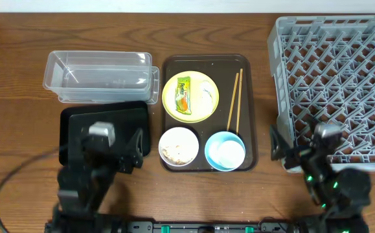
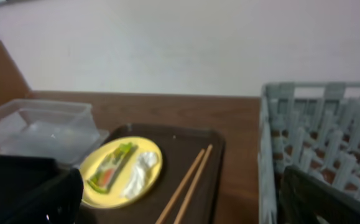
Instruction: Sort waste into correct bins and load items into the dishwasher rack
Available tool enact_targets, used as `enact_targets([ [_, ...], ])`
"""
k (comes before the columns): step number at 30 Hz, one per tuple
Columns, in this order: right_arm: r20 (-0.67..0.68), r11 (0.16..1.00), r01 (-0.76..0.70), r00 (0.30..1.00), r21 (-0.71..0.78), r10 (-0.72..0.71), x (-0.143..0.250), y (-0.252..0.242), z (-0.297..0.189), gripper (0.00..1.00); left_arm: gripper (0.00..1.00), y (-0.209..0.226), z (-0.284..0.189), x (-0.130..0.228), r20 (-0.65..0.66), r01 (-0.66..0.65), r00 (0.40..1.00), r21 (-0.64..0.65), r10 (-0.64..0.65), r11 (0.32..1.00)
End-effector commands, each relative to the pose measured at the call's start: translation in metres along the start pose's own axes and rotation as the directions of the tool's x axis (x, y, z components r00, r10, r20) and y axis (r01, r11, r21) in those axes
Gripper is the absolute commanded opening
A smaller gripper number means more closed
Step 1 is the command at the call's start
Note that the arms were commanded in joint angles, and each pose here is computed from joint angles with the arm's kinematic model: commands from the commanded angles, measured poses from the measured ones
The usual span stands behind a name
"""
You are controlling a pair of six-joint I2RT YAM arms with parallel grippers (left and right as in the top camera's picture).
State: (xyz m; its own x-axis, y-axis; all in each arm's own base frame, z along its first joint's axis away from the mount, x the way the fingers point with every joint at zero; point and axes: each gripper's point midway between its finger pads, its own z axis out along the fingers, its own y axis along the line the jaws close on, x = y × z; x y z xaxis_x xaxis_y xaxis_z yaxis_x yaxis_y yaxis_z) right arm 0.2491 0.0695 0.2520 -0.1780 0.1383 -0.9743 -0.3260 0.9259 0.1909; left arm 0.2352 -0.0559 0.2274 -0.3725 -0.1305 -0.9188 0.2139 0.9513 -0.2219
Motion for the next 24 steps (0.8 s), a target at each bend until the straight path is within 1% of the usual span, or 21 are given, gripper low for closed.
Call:
enact_targets([
  [1, -0.121, 0.997, -0.054, 0.992, -0.051, 0.048, -0.028, 0.013, 0.014, 0.99, 0.89, -0.024, 0.006, -0.020, -0.158, 0.056, 0.987, 0.101, -0.039, 0.993],
  [4, -0.334, 0.992, -0.125, 0.935, -0.010, 0.114, -0.029, 0.012, 0.029, 0.99, 0.89, -0.039, 0.012, -0.027, -0.344, 0.132, 0.936, 0.137, -0.078, 0.982],
  [6, -0.443, 0.987, -0.156, 0.884, 0.027, 0.152, -0.028, 0.009, 0.037, 0.99, 0.88, -0.050, 0.013, -0.035, -0.430, 0.184, 0.898, 0.165, -0.097, 0.969],
  [9, -0.546, 0.982, -0.177, 0.817, 0.069, 0.185, -0.030, 0.006, 0.048, 0.99, 0.89, -0.069, 0.014, -0.048, -0.497, 0.253, 0.861, 0.230, -0.110, 0.940],
  [11, -0.603, 0.974, -0.221, 0.770, 0.054, 0.208, -0.027, 0.013, 0.051, 0.99, 0.89, -0.088, 0.012, -0.057, -0.522, 0.310, 0.847, 0.327, -0.103, 0.893],
  [13, -0.660, 0.963, -0.266, 0.716, 0.046, 0.229, -0.021, 0.020, 0.052, 0.99, 0.89, -0.103, 0.012, -0.065, -0.523, 0.344, 0.848, 0.416, -0.088, 0.842],
  [15, -0.666, 0.962, -0.266, 0.708, 0.054, 0.233, -0.019, 0.017, 0.057, 0.99, 0.89, -0.108, 0.015, -0.068, -0.521, 0.355, 0.849, 0.450, -0.082, 0.819],
  [19, -0.648, 0.956, -0.274, 0.711, 0.105, 0.275, -0.020, 0.004, 0.065, 0.99, 0.89, -0.106, 0.021, -0.062, -0.549, 0.374, 0.831, 0.429, -0.091, 0.822],
  [21, -0.626, 0.946, -0.278, 0.712, 0.164, 0.318, -0.021, -0.008, 0.066, 0.98, 0.89, -0.098, 0.026, -0.060, -0.555, 0.376, 0.824, 0.380, -0.117, 0.845],
  [24, -0.609, 0.942, -0.279, 0.719, 0.189, 0.335, -0.026, -0.017, 0.065, 0.96, 0.88, -0.086, 0.036, -0.065, -0.540, 0.378, 0.823, 0.292, -0.175, 0.878],
])
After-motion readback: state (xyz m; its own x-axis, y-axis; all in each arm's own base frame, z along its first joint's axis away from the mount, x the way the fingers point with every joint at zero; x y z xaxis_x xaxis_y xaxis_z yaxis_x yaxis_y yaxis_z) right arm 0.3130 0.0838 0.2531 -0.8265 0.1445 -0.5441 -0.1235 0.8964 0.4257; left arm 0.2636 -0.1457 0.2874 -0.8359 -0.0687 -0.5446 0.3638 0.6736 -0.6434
